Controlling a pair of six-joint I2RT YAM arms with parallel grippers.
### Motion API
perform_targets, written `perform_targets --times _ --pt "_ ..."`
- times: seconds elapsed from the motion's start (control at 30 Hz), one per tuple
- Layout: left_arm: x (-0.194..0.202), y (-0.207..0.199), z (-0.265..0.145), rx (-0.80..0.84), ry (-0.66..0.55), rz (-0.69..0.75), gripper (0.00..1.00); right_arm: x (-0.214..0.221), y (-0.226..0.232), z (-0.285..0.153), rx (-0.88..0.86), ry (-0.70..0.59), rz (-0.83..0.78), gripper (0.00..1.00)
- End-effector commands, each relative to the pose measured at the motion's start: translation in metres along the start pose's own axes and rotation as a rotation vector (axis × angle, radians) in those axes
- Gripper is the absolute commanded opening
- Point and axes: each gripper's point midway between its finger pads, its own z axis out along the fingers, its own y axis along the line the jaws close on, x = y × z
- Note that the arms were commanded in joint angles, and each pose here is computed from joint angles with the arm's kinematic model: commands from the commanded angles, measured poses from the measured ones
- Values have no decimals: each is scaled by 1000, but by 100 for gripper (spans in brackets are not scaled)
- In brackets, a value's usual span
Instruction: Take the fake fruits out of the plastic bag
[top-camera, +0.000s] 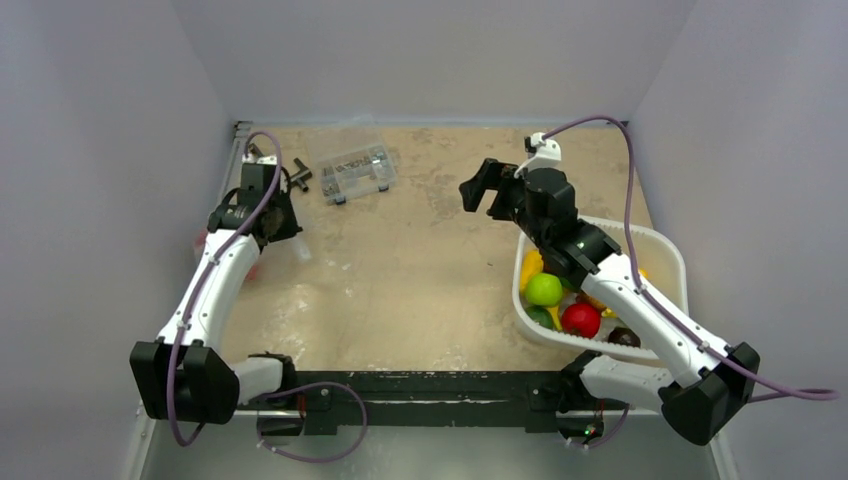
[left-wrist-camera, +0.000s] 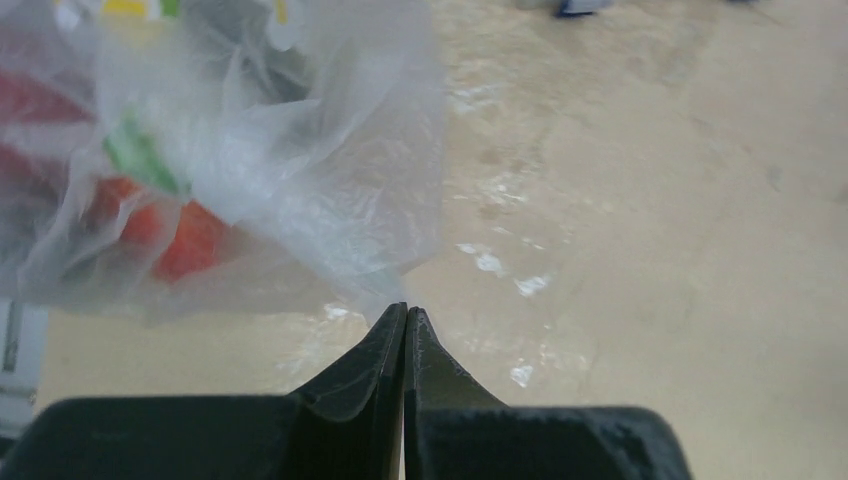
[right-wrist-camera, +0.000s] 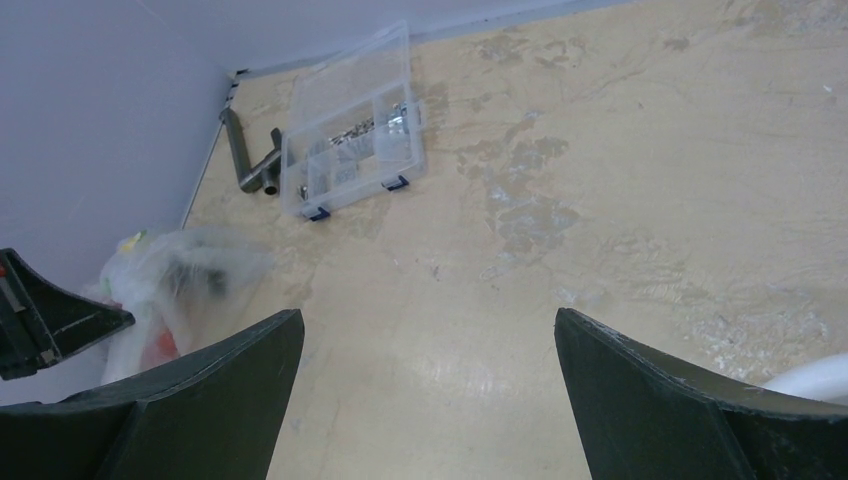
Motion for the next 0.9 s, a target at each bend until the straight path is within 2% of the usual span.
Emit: perform_targets --times 0.0,0.3,0.5,0.53,0.6,0.63,0.73,0.77,0.87 --pt "-10 -71 -30 384 -29 195 0 -5 11 4 -25 -11 10 99" --pt "5 -131 -96 713 -225 417 0 10 30 11 -88 40 -29 99" --pt "28 -160 -135 923 -257 536 1 21 49 9 -167 75 -81 99" --pt "31 -163 -138 941 -255 547 7 23 53 8 -181 80 -91 99" --pt "35 -167 -142 963 -245 558 29 27 59 7 -207 88 -106 99" --pt "37 -168 -143 971 -242 561 48 29 63 7 -217 92 -114 99" --pt "34 -166 -146 962 -260 554 88 36 72 7 -246 106 -146 99" --pt "30 -163 -144 933 -280 541 97 38 76 7 -255 111 -157 99" --pt "14 -142 -126 758 -339 491 100 53 89 8 -298 150 -203 99"
